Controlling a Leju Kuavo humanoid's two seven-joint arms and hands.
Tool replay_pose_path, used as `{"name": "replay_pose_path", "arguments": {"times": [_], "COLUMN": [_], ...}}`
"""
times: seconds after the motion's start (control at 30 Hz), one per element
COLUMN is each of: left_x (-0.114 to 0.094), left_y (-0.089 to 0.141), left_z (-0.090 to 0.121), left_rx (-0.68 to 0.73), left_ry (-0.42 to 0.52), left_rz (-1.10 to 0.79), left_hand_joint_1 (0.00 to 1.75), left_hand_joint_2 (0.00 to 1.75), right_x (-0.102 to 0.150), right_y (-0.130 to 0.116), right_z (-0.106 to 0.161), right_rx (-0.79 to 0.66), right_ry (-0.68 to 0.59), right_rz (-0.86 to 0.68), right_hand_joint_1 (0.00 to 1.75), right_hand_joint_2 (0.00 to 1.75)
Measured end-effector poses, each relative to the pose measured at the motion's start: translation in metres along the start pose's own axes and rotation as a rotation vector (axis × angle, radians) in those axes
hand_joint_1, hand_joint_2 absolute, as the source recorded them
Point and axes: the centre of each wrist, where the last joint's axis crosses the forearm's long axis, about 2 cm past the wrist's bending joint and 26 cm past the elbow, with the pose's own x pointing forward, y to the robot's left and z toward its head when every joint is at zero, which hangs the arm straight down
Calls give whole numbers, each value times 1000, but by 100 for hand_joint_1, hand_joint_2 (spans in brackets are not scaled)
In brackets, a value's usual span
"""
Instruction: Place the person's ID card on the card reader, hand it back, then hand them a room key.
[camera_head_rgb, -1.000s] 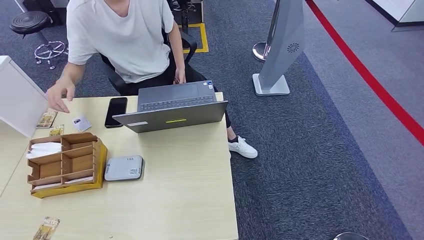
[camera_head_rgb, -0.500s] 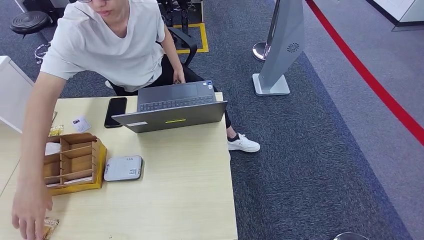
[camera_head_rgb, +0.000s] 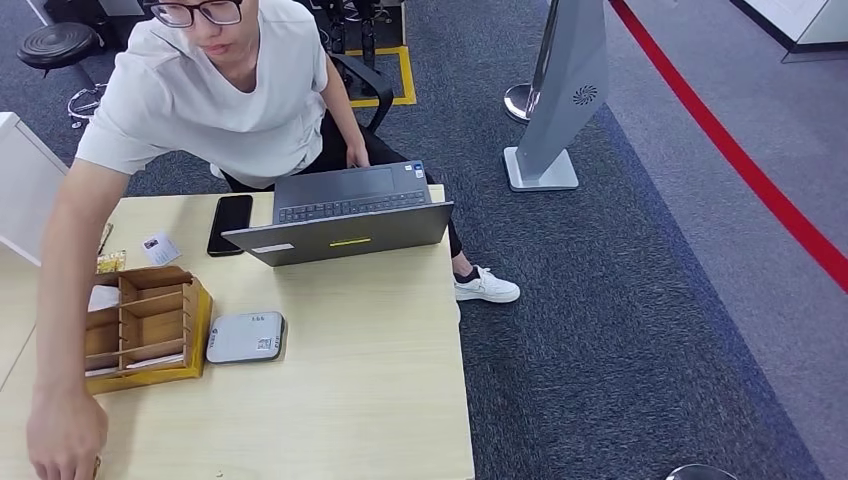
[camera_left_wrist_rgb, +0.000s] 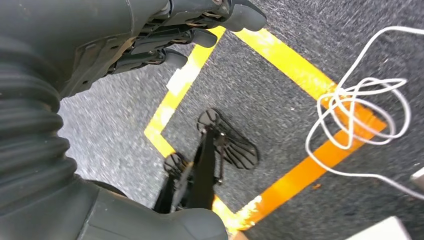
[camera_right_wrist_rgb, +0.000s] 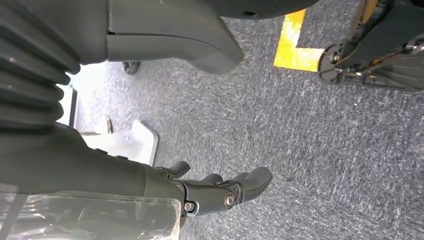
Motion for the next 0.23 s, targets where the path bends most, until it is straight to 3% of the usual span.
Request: {"name": "replay_pose_path", "arguments": {"times": [0.07, 0.2, 0.23], "left_x": [-2, -6, -6], "left_y": [1, 4, 4], "left_z": [1, 1, 1], "left_rx": [-10, -31, -33], "left_ry": [7, 17, 19], "left_rz": [-37, -116, -125], "left_hand_joint_1": [0, 0, 0], "left_hand_joint_2": [175, 0, 0], "right_x": [-3, -8, -9], "right_y": [-1, -3, -3], "right_z": [0, 0, 0], "right_rx": [2, 7, 8], "right_ry": [-2, -11, -12], "right_rz": [-18, -54, -59], "right_hand_joint_1": [0, 0, 0], "right_hand_joint_2": [175, 0, 0]}}
